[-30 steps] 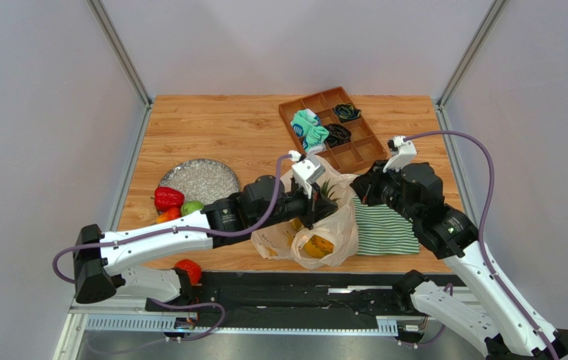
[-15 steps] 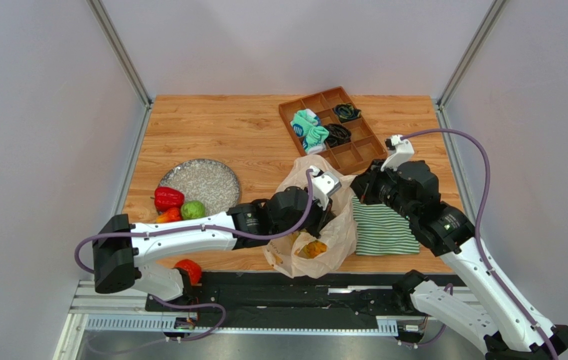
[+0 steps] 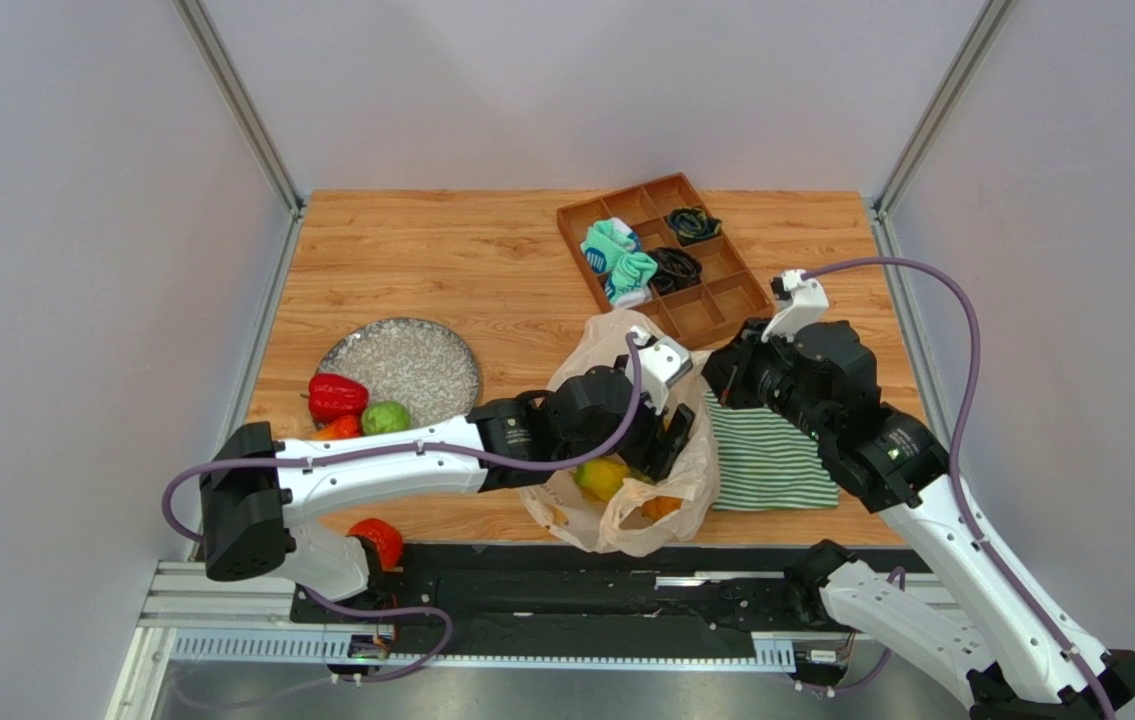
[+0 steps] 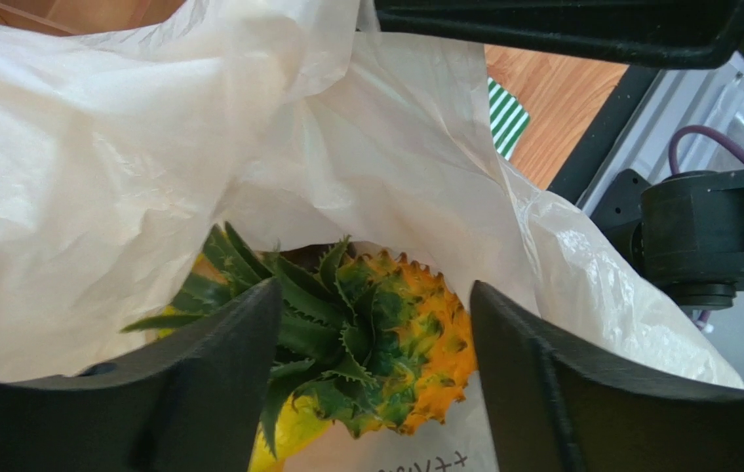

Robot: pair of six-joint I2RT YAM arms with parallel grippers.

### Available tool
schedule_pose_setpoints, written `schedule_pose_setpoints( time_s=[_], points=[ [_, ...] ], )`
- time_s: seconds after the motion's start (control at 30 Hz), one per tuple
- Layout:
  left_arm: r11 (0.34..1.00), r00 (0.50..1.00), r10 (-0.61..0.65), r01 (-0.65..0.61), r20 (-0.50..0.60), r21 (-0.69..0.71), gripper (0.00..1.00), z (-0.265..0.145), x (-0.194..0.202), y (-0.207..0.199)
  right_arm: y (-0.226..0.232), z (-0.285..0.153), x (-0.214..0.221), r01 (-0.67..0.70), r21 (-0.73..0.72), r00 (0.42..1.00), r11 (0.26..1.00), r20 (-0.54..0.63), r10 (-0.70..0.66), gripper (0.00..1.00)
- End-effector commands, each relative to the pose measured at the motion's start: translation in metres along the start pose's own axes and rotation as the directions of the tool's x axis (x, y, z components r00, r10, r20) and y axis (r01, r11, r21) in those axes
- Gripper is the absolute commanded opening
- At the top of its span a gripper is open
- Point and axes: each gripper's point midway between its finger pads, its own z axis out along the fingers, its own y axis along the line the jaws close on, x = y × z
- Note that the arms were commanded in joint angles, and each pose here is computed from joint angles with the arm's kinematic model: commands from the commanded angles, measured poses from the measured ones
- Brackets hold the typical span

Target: Place the fruits into the plastic bag

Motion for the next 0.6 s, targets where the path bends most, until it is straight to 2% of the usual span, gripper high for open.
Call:
schedule_pose_setpoints(
  time_s=[0.0, 0.17, 0.43, 0.57],
  points=[
    [1.0, 0.996, 0.003, -0.003, 0.088, 0.001, 0.83, -0.02, -0.038, 0.0, 0.004, -0.002, -0.015, -0.013, -0.005, 0.998, 1.0, 0.058, 0.013, 0.0],
    [1.0, 0.992, 0.012, -0.009, 0.123, -0.024, 0.9, -0.038, -0.048, 0.007, 0.004, 0.0, -0.015, -0.013, -0.003, 0.998, 1.0, 0.055, 0.013, 0.0],
    [1.0, 0.968, 0.008, -0.006, 0.25, -0.008, 0.92, -0.076, -0.072, 0.022, 0.003, 0.001, -0.016, -0.012, 0.001, 0.998, 1.0, 0.057, 0.012, 0.0],
    [0.995, 0.97, 0.0, 0.025, 0.243, -0.097, 0.92, -0.089, -0.066, 0.049, 0.004, 0.001, -0.015, -0.013, -0.001, 0.998, 1.0, 0.054, 0.013, 0.0]
  ],
)
